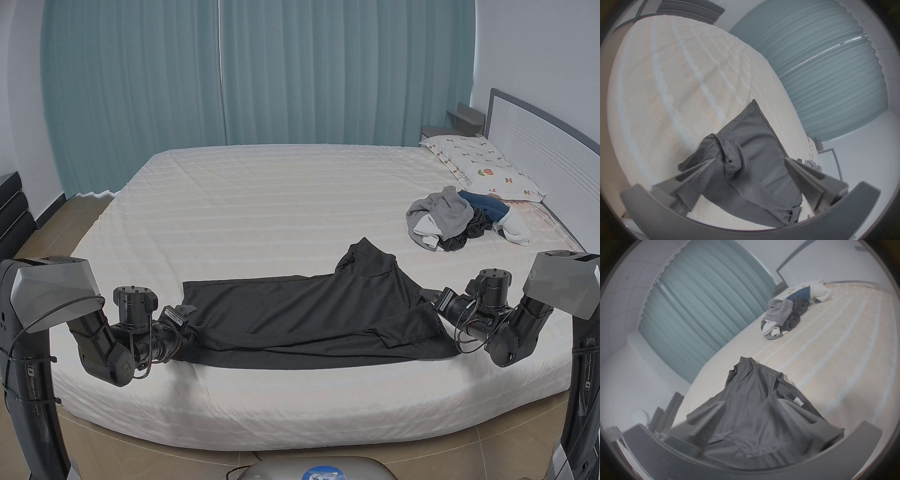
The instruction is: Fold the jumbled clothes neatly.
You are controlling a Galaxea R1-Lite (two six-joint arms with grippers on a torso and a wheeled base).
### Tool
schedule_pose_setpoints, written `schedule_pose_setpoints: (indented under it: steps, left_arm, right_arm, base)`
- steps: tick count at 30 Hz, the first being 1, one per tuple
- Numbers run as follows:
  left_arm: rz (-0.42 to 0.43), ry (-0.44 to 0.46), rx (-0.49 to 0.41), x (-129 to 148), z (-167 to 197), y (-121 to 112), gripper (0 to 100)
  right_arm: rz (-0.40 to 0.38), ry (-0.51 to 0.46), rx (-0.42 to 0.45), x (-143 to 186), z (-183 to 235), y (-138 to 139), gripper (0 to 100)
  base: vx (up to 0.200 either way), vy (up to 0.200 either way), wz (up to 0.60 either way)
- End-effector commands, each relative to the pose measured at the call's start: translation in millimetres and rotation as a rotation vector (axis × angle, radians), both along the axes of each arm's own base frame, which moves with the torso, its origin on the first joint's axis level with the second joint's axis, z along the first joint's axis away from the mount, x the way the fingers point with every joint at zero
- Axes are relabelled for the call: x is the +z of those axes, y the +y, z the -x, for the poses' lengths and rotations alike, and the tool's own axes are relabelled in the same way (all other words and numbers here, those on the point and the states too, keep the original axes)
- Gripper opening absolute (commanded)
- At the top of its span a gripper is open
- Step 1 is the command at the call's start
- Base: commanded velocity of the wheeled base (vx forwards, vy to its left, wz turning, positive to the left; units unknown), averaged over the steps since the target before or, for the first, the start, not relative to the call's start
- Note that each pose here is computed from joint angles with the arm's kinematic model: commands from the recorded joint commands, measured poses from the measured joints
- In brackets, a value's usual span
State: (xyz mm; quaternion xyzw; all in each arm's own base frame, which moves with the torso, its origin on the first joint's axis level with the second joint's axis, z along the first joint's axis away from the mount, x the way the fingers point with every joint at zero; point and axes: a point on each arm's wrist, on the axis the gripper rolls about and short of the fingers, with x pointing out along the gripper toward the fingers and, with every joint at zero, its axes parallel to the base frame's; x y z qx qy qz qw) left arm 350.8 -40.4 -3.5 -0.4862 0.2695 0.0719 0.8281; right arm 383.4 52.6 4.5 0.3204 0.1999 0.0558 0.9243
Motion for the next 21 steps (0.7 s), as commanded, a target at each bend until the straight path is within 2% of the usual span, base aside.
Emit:
schedule_pose_setpoints:
  steps: [1,2,6,7,10,16,21]
  left_arm:
    - [0.037,-0.010,0.030,3,-5,3,100]
    - [0.066,-0.013,0.055,5,-7,6,100]
    - [0.075,-0.021,0.063,9,-7,7,100]
    - [0.075,-0.027,0.071,12,-5,10,100]
    - [0.080,-0.028,0.071,16,-2,12,100]
    - [0.131,-0.003,0.061,17,7,21,100]
    - [0.147,0.004,0.043,16,8,19,100]
  right_arm:
    - [-0.066,-0.007,-0.042,10,1,-8,100]
    - [-0.110,-0.012,-0.070,21,4,-13,100]
    - [-0.157,0.000,-0.091,28,11,-16,100]
    - [-0.200,0.041,-0.094,29,23,-14,100]
    - [-0.237,0.130,-0.082,13,34,-3,100]
    - [-0.230,0.242,-0.059,-23,34,12,100]
    - [-0.221,0.273,-0.036,-32,31,24,100]
  base:
    - [0.000,0.000,0.00]
    - [0.000,0.000,0.00]
    - [0.000,0.000,0.00]
    - [0.000,0.000,0.00]
    - [0.000,0.000,0.00]
    - [0.000,0.000,0.00]
    - [0.000,0.000,0.00]
